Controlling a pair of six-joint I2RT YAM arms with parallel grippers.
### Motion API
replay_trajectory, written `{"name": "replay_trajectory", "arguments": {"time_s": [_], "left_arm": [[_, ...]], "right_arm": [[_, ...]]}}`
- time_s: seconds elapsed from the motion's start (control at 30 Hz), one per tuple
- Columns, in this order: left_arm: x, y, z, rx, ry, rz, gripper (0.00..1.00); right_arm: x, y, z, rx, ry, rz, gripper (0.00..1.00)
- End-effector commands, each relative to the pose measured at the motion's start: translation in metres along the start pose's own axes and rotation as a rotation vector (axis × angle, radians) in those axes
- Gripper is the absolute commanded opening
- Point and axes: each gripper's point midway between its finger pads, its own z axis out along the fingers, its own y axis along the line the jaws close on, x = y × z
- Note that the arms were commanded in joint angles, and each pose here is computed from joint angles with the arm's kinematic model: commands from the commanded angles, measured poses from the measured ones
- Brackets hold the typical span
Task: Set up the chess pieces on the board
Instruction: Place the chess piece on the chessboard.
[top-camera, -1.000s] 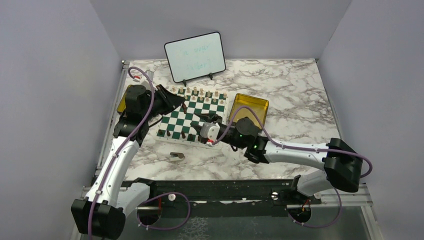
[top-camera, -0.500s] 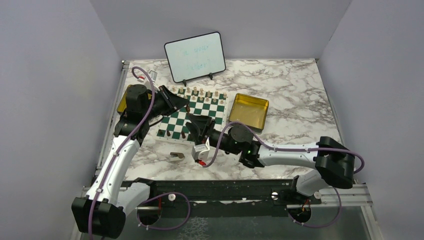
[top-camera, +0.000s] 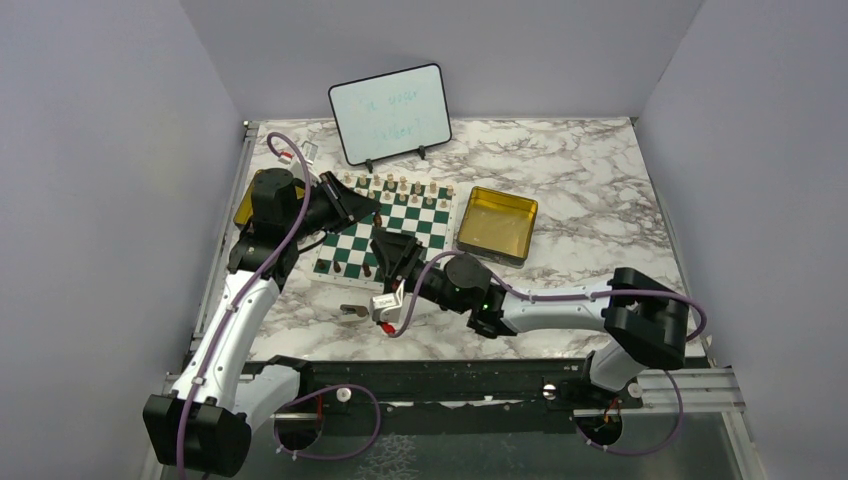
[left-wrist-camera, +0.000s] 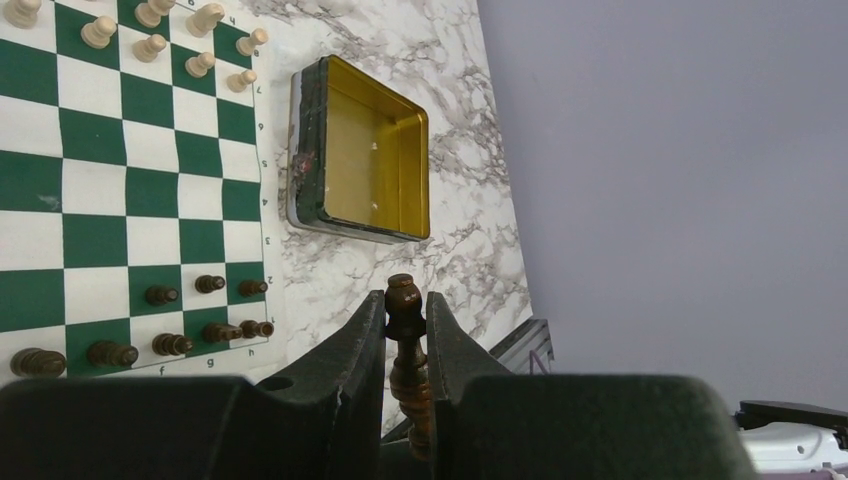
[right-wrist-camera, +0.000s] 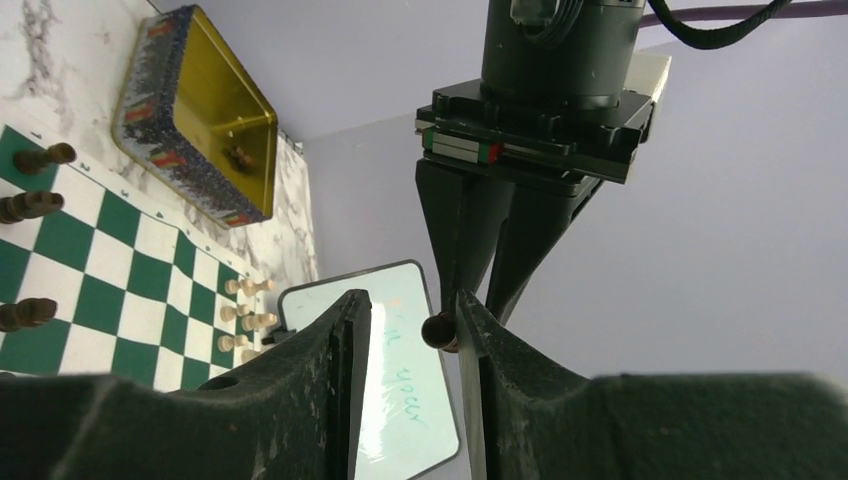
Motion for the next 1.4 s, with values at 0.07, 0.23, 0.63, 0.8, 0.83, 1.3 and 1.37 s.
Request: {"name": "replay_trajectory", "arguments": {"time_s": [0.07,0.23,0.63,0.8,0.83,1.3,1.37], "left_arm": [[-0.002,-0.018,-0.007,0.045,0.016,0.041,0.13],[-0.001,-0.015,-0.006,0.033,0.018,0.049,0.13],[-0.005,-0.007,-0.006,-0.003,-0.004,0.073,0.13],[-0.012,0.002,-0.005,-0.053,-0.039,0.109,0.13],[-0.015,0.004,-0.005,-0.068,-0.05,0.124,0.13],[-0.058,0.051,-0.026,-0.374,-0.241,0.343,0.12],[-0.062,0.059,-0.03,-0.418,-0.256,0.372,0.12]], "right_arm": [[0.004,-0.024,0.002,0.099,0.049,-0.042,0.38],[0.006,-0.027,0.002,0.12,0.062,-0.057,0.32],[-0.001,-0.022,0.002,0.099,0.031,0.026,0.01],[-0.003,-0.021,0.0,0.109,0.025,0.146,0.01],[-0.003,-0.021,-0.001,0.113,0.024,0.181,0.01],[0.01,-0.011,-0.007,0.127,0.175,0.798,0.01],[0.012,-0.007,-0.005,0.126,0.203,0.879,0.01]]}}
